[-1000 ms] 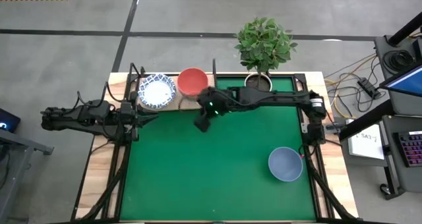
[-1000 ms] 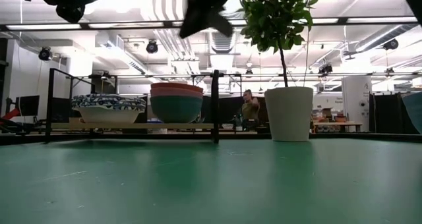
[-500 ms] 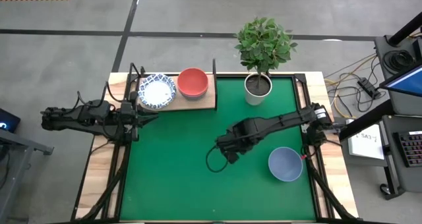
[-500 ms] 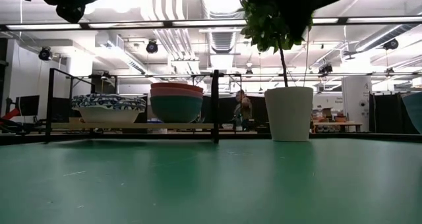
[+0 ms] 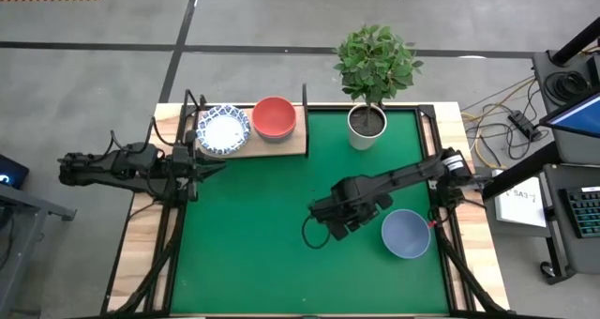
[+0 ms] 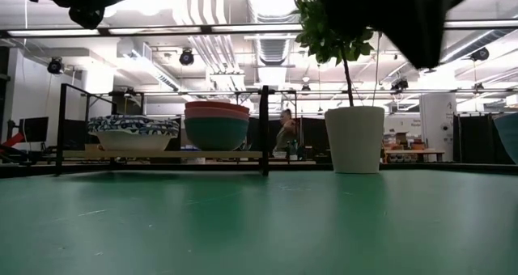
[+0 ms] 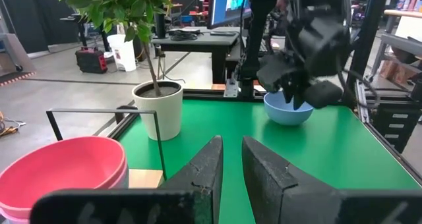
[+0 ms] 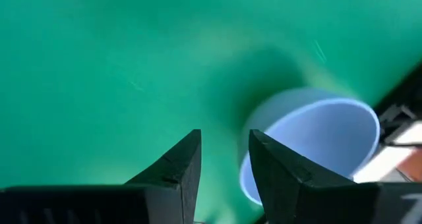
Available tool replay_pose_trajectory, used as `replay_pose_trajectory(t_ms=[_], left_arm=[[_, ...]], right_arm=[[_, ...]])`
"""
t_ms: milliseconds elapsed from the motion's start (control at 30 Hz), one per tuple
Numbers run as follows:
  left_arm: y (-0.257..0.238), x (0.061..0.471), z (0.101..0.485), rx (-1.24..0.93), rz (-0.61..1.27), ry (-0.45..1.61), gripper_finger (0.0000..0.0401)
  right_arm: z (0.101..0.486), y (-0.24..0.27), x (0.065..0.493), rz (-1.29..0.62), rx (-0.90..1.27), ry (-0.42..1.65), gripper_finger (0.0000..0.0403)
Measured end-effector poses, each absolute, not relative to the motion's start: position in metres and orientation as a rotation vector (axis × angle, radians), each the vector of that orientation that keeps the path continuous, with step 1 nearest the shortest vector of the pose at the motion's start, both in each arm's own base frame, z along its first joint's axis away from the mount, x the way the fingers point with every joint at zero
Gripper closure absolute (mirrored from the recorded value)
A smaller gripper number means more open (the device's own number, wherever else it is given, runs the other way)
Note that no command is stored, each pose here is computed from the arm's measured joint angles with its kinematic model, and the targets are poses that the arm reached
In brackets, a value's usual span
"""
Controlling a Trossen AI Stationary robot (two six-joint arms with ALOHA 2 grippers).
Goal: Place and stack bowls onto a shelf
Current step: Stack the blue bowl on top of the orange bowl
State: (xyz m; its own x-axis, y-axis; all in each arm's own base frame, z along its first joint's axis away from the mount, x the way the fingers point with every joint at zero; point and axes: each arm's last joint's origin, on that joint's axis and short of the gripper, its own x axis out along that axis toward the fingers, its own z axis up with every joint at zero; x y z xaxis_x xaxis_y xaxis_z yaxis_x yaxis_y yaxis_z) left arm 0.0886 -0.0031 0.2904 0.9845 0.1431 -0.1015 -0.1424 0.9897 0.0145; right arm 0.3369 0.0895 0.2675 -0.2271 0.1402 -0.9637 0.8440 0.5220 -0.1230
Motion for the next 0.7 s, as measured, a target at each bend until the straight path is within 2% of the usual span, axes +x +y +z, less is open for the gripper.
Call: replay_pose_trajectory(t_ms=[267,700], left_arm=[[-0.003,0.089,0.29,0.008,0.144,0.108,0.0361],[-0.003,0.089,0.289,0.013,0.159,0.11,0.0361]], right_arm=[[0.226,0.107,0.31,-0.916,0.824,1.919,0.0284],[0.203,0.114,0.298,-0.943,0.81,1.947,0.0284]])
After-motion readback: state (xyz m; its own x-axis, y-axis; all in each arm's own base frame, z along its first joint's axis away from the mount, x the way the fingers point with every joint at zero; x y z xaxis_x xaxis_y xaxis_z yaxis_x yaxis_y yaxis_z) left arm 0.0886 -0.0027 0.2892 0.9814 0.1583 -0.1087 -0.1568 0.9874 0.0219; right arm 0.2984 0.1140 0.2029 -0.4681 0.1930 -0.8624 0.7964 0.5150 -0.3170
